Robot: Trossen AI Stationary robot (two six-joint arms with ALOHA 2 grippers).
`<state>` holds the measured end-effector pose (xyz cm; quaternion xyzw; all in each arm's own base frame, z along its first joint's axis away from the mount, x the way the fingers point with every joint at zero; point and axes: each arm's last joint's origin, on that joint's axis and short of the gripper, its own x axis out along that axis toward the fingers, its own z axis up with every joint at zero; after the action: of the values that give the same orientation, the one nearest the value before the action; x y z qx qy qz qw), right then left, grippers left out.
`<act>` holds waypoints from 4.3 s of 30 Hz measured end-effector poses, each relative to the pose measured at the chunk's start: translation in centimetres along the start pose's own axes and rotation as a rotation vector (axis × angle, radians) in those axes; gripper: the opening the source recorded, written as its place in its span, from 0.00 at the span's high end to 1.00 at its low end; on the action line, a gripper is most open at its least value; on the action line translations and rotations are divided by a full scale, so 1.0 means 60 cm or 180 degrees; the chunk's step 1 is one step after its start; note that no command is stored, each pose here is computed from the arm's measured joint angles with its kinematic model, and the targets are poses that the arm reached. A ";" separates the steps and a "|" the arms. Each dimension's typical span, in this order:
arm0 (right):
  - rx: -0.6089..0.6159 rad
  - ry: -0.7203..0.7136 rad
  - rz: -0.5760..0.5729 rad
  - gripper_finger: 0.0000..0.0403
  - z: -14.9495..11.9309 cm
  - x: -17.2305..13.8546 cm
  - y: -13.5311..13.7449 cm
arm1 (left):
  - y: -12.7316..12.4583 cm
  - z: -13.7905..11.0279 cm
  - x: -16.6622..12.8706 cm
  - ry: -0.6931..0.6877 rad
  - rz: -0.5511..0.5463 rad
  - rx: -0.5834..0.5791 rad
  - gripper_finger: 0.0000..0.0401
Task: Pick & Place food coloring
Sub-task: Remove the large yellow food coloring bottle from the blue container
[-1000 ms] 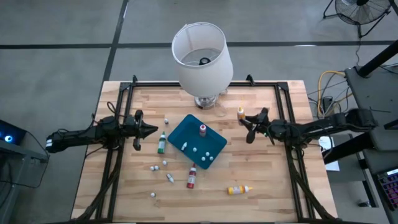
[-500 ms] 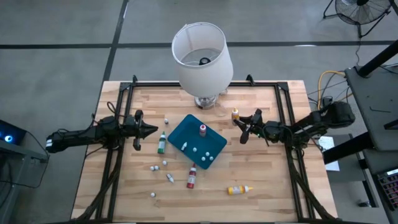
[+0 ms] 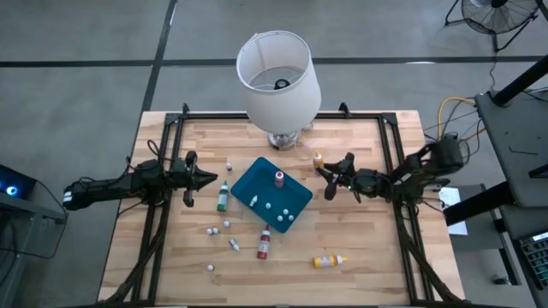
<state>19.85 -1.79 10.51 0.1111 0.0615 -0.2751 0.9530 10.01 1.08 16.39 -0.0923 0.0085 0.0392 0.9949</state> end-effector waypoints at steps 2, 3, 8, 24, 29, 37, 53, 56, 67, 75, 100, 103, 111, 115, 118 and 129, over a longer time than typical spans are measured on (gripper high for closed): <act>0.0025 -0.0046 0.0012 0.78 -0.004 0.002 0.000 | 0.000 0.000 0.000 0.0001 0.0000 0.0000 1.00; 0.0038 -0.0066 0.0018 0.78 -0.006 0.004 0.000 | 0.000 0.000 0.000 0.0000 0.0000 0.0000 1.00; 0.0081 -0.0134 0.0040 0.78 -0.014 0.007 0.000 | 0.000 0.000 0.000 0.0001 0.0000 -0.0001 1.00; 0.0056 -0.0060 0.0170 0.78 -0.016 0.037 0.007 | 0.000 0.000 0.000 0.0001 0.0001 0.0000 1.00; 0.0040 -0.0036 0.0075 0.78 -0.021 0.046 -0.001 | 0.000 0.000 0.000 0.0002 0.0000 -0.0001 1.00; -0.0183 0.0074 -0.0050 0.78 -0.034 0.059 -0.014 | 0.000 0.000 0.000 0.0002 0.0000 -0.0001 1.00; -0.0216 0.0125 0.0009 0.78 -0.058 0.091 -0.013 | 0.000 0.000 0.000 -0.0001 0.0000 0.0000 1.00; -0.0216 0.0134 0.0005 0.78 -0.059 0.090 -0.013 | 0.000 0.000 0.000 0.0000 0.0000 0.0000 1.00; -0.0236 0.0182 -0.0004 0.78 -0.062 0.082 -0.017 | 0.000 0.000 0.000 -0.0001 -0.0001 0.0000 1.00; -0.0255 0.0203 0.0014 0.78 -0.062 0.072 -0.017 | 0.000 0.000 0.000 0.0001 0.0000 0.0000 1.00; -0.0416 0.0290 0.0222 0.78 -0.069 0.048 -0.002 | 0.000 0.000 0.000 0.0000 -0.0001 0.0000 1.00; -0.0415 0.0286 0.0218 0.78 -0.069 0.048 -0.002 | 0.000 0.000 0.000 0.0000 0.0000 0.0000 1.00; -0.0470 0.0257 0.0202 0.78 -0.059 0.037 -0.006 | 0.000 0.000 0.000 0.0002 0.0001 0.0000 1.00; -0.0437 0.0162 0.0188 0.78 -0.044 0.021 -0.010 | 0.000 0.000 0.000 0.0000 0.0001 0.0000 1.00; -0.0379 0.0030 0.0261 0.78 -0.028 0.007 -0.007 | 0.000 0.000 0.000 0.0002 -0.0001 0.0000 1.00; -0.0179 -0.0324 0.1003 0.78 0.016 -0.040 0.027 | 0.000 0.000 0.000 0.0002 0.0000 0.0000 1.00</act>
<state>18.72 0.55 12.14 0.0786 0.0026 -0.1257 0.9890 10.01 1.08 16.38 -0.0923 0.0089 0.0391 0.9949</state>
